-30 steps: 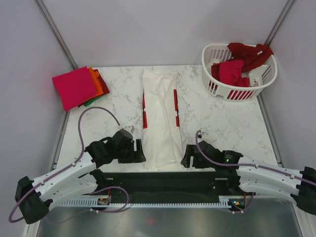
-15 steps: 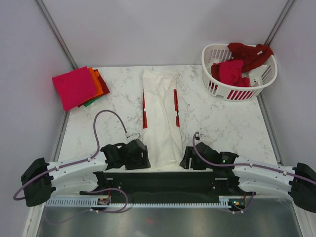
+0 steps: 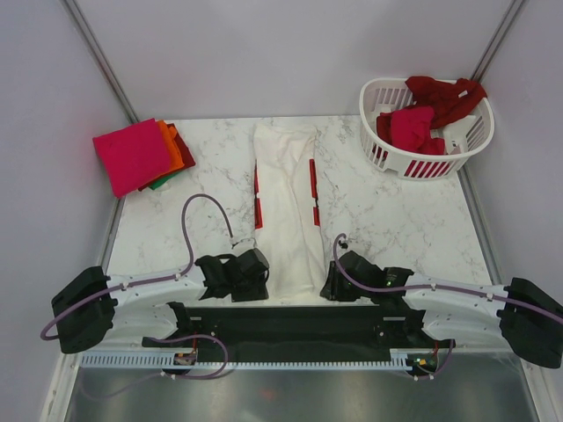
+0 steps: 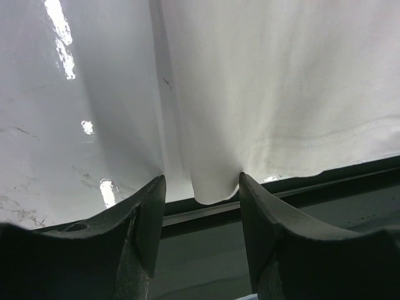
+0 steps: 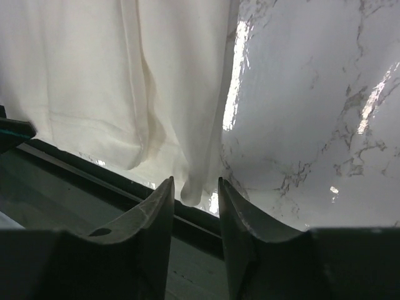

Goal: Fold and stack the t-shirts
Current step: Fold the tshirt

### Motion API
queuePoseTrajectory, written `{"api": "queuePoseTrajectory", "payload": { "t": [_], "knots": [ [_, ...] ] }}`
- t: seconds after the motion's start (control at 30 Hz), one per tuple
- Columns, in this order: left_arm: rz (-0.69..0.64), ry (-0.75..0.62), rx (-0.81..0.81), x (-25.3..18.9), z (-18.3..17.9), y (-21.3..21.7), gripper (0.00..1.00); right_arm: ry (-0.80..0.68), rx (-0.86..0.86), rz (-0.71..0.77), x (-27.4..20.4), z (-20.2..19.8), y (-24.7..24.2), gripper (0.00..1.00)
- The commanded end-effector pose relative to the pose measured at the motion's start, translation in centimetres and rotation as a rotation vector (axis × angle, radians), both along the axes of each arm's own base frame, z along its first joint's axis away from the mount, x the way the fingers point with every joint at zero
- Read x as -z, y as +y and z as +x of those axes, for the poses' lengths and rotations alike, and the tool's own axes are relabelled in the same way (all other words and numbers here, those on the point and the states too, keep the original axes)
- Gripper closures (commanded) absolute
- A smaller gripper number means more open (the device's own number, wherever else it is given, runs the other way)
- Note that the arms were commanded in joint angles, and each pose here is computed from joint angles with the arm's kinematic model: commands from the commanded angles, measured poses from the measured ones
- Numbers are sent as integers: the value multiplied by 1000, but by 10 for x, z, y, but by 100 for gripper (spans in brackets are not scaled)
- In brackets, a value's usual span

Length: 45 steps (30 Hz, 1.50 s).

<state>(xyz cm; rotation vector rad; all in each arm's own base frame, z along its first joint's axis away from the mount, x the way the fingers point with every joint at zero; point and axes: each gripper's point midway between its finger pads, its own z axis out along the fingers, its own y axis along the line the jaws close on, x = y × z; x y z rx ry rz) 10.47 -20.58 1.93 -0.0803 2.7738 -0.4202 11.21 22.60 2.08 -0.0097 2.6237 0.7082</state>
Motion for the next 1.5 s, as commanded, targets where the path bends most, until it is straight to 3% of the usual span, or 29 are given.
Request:
{"api": "queuePoseTrajectory", "payload": {
  "t": [0.0,0.23,0.37,0.43,0.73,0.97,1.33,1.47],
  "knots": [
    [-49,-41,-48,-6,13,-18,43,22,-17,2,5,-6,1,60],
    [-39,-48,-40,-6,15,-21,68,29,-13,18,13,-8,-1,81],
    [-39,-49,-42,-6,14,-20,98,31,-4,12,16,-9,-3,95],
    [-51,-52,-39,-8,13,-22,98,31,-8,12,16,-10,-4,100],
    [-116,-11,-28,-15,-19,-32,98,56,37,-22,15,-22,-31,100],
    [-115,11,-14,-37,-38,-37,98,14,30,59,-28,-20,-25,100],
    [-67,-201,-95,-136,-1,-12,97,-256,30,-6,-142,37,-6,100],
    [-59,-257,-125,-157,21,-5,97,-309,33,-105,-151,62,0,100]
  ]
}}
